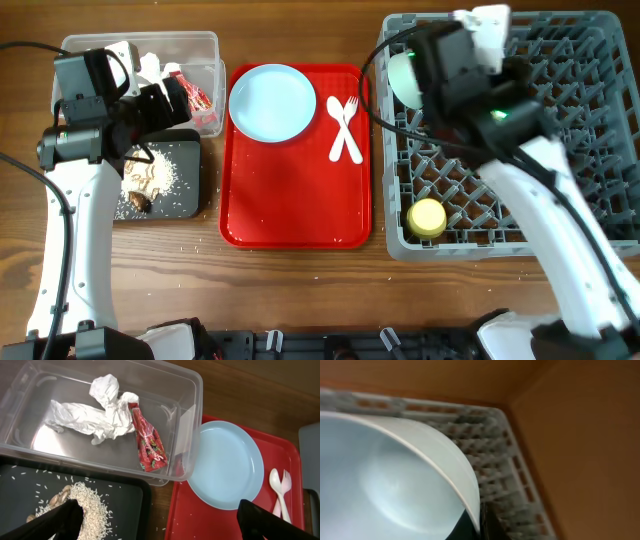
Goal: Sort waste into correct bins and load items into the dishwasher rack
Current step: 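Grasp the light-blue bowl with the right gripper and place it in the rack, then grasp the light-blue plate edge with the right gripper and stand it in the rack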
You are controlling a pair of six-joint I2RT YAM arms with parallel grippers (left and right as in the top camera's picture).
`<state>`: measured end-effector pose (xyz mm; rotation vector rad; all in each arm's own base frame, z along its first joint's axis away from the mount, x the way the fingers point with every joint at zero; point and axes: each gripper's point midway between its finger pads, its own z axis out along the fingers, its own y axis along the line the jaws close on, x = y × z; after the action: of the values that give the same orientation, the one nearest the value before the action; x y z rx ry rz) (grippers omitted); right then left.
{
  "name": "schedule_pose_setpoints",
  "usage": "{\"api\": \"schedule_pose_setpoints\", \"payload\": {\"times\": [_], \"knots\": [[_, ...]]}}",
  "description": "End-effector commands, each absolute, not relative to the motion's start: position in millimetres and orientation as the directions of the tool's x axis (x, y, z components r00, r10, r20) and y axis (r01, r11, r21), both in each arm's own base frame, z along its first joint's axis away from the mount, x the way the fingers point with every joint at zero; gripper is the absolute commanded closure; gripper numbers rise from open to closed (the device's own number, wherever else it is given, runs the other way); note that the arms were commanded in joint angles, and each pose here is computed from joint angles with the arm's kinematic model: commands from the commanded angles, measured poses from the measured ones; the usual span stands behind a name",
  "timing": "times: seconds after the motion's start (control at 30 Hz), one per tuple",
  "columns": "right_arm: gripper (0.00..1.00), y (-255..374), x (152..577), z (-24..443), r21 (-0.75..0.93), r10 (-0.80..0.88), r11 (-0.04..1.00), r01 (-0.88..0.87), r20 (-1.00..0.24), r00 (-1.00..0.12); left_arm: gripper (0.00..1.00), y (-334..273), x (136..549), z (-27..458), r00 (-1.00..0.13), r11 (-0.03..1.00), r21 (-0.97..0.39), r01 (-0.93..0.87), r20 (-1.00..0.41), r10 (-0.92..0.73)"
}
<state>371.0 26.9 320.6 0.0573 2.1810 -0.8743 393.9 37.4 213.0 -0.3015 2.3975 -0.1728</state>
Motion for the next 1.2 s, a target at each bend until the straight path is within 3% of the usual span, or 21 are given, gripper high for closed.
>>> {"api": "schedule_pose_setpoints", "payload": {"times": [0.0, 0.1, 0.2, 0.37, 0.5, 0.53, 0.6, 0.67, 0.77, 0.97, 1.07, 1.17], "knots": [[0.96, 11.5, 379.5, 295.2, -0.825, -0.378, 0.477, 0.304, -0.504, -0.776, 0.00, 37.8, 394.9, 214.8, -0.725, 0.968, -0.199, -0.151, -0.644, -0.246], [0.96, 17.4, 380.0, 243.3, -0.899, -0.426, 0.397, 0.184, -0.358, -0.831, 0.00, 37.8, 394.9, 214.8, -0.725, 0.968, -0.199, -0.151, -0.644, -0.246], [0.96, 22.0, 383.4, 205.4, -0.915, -0.440, 0.380, 0.132, -0.304, -0.845, 0.00, 37.8, 394.9, 214.8, -0.725, 0.968, -0.199, -0.151, -0.644, -0.246], [0.96, 38.6, 387.3, 153.4, -0.867, -0.439, 0.499, -0.001, -0.252, -0.863, 0.00, 37.5, 394.9, 214.8, -0.725, 0.968, -0.199, -0.151, -0.643, -0.246], [0.94, 55.6, 385.0, 142.3, -0.849, -0.469, 0.525, -0.056, -0.234, -0.852, 0.00, 37.5, 394.9, 214.8, -0.725, 0.968, -0.199, -0.151, -0.643, -0.246], [0.82, 60.6, 384.5, 142.3, -0.849, -0.479, 0.525, -0.061, -0.235, -0.846, 0.00, 37.5, 394.9, 214.8, -0.725, 0.968, -0.199, -0.151, -0.644, -0.245], [0.44, 81.7, 379.0, 130.4, -0.815, -0.524, 0.559, -0.154, -0.203, -0.827, 0.00, 37.5, 394.9, 214.8, -0.725, 0.968, -0.199, -0.151, -0.643, -0.246], [0.32, 107.5, 370.6, 114.4, -0.751, -0.580, 0.598, -0.279, -0.166, -0.798, 0.00, 37.5, 394.9, 214.8, -0.725, 0.968, -0.199, -0.151, -0.643, -0.246], [0.23, 133.5, 362.9, 108.4, -0.687, -0.610, 0.639, -0.344, -0.180, -0.772, 0.00, 37.5, 394.9, 214.8, -0.725, 0.968, -0.199, -0.151, -0.644, -0.245], [0.18, 176.8, 346.7, 93.8, -0.467, -0.617, 0.745, -0.477, -0.210, -0.758, 0.00, 37.5, 394.8, 214.7, -0.725, 0.968, -0.199, -0.151, -0.643, -0.246], [0.00, 218.6, 353.1, 122.8, -0.275, -0.587, 0.809, -0.519, -0.337, -0.736, 0.00, 37.5, 394.8, 214.7, -0.725, 0.968, -0.199, -0.151, -0.643, -0.246], [0.00, 300.3, 370.8, 181.9, 0.049, -0.493, 0.769, -0.637, -0.588, -0.641, 0.00, 37.5, 394.8, 214.7, -0.726, 0.968, -0.199, -0.151, -0.643, -0.245]]}}
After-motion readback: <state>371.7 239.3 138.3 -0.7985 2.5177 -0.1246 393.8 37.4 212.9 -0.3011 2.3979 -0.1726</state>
